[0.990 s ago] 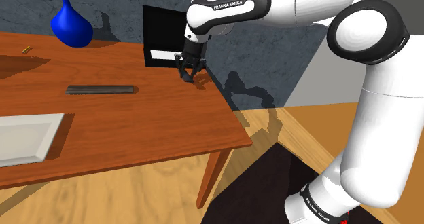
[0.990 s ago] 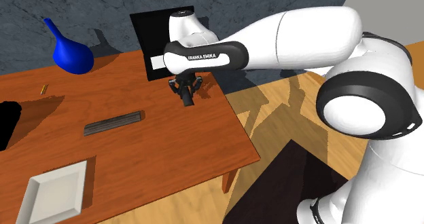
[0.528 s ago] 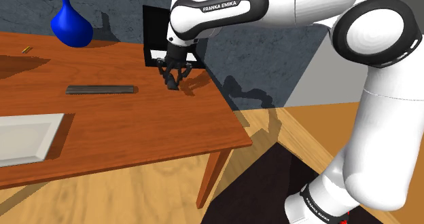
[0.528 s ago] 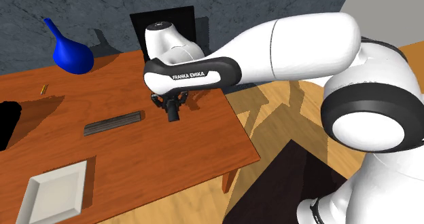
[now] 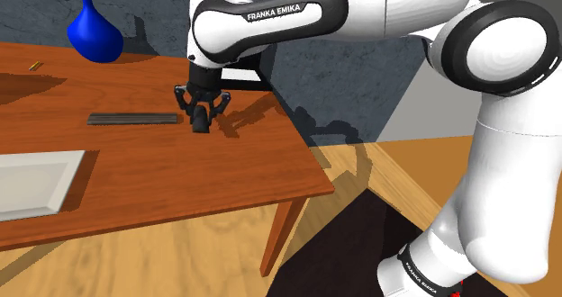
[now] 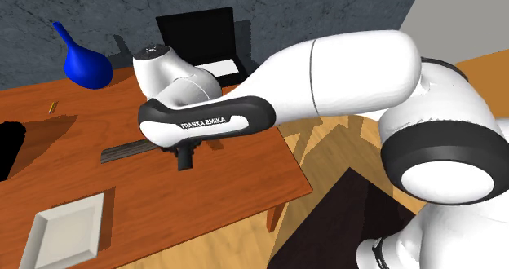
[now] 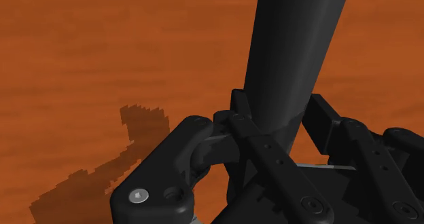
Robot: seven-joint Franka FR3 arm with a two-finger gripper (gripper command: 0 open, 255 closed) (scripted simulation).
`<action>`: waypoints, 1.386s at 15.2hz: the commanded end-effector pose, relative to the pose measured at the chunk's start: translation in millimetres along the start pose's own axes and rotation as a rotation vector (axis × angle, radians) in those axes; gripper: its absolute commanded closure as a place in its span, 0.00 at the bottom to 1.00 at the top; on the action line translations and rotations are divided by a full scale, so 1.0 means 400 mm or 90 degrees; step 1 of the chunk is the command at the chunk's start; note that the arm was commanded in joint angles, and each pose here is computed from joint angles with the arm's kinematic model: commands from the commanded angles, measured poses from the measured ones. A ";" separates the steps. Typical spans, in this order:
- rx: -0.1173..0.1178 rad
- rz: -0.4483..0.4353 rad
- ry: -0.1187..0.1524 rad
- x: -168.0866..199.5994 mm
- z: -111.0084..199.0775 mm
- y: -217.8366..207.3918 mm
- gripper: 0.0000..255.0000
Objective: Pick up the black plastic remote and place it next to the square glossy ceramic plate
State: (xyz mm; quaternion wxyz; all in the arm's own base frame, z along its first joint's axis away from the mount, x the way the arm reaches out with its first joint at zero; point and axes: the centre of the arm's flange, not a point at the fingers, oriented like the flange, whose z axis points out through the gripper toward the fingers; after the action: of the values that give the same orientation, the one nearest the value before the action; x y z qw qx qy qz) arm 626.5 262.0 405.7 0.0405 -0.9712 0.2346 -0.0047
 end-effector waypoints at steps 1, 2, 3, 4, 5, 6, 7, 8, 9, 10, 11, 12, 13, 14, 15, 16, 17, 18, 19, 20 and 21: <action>0.000 0.001 0.000 -0.046 0.003 -0.050 1.00; 0.000 0.001 0.000 -0.067 0.006 -0.075 1.00; 0.000 0.001 0.000 -0.088 0.008 -0.100 1.00; 0.000 0.001 0.000 -0.109 0.010 -0.126 1.00; 0.000 0.001 0.000 -0.130 0.012 -0.151 1.00; 0.000 0.001 0.000 -0.151 0.015 -0.176 1.00; 0.000 0.001 0.000 -0.173 0.017 -0.201 1.00; 0.000 0.001 0.000 -0.194 0.019 -0.226 1.00; 0.000 0.001 0.000 -0.215 0.021 -0.252 1.00; 0.000 0.001 0.000 -0.236 0.024 -0.277 1.00; 0.000 0.001 0.000 -0.257 0.026 -0.302 1.00; 0.000 0.001 0.000 -0.278 0.028 -0.327 1.00; 0.000 0.001 0.000 -0.299 0.030 -0.353 1.00; 0.000 0.001 0.000 -0.321 0.033 -0.378 1.00; 0.000 0.001 0.000 -0.349 0.036 -0.412 1.00; 0.000 0.001 0.000 -0.349 0.049 -0.411 1.00; 0.000 0.001 0.000 -0.349 0.062 -0.410 1.00; 0.000 0.001 0.000 -0.349 0.075 -0.409 1.00; 0.000 0.001 0.000 -0.349 0.088 -0.408 1.00; 0.000 0.001 0.000 -0.349 0.101 -0.407 1.00; 0.000 0.001 0.000 -0.348 0.115 -0.405 1.00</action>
State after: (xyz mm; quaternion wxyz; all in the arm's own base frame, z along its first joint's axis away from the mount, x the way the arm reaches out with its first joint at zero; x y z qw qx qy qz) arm 577.1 473.7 379.4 0.0404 -0.9711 0.2353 -0.0046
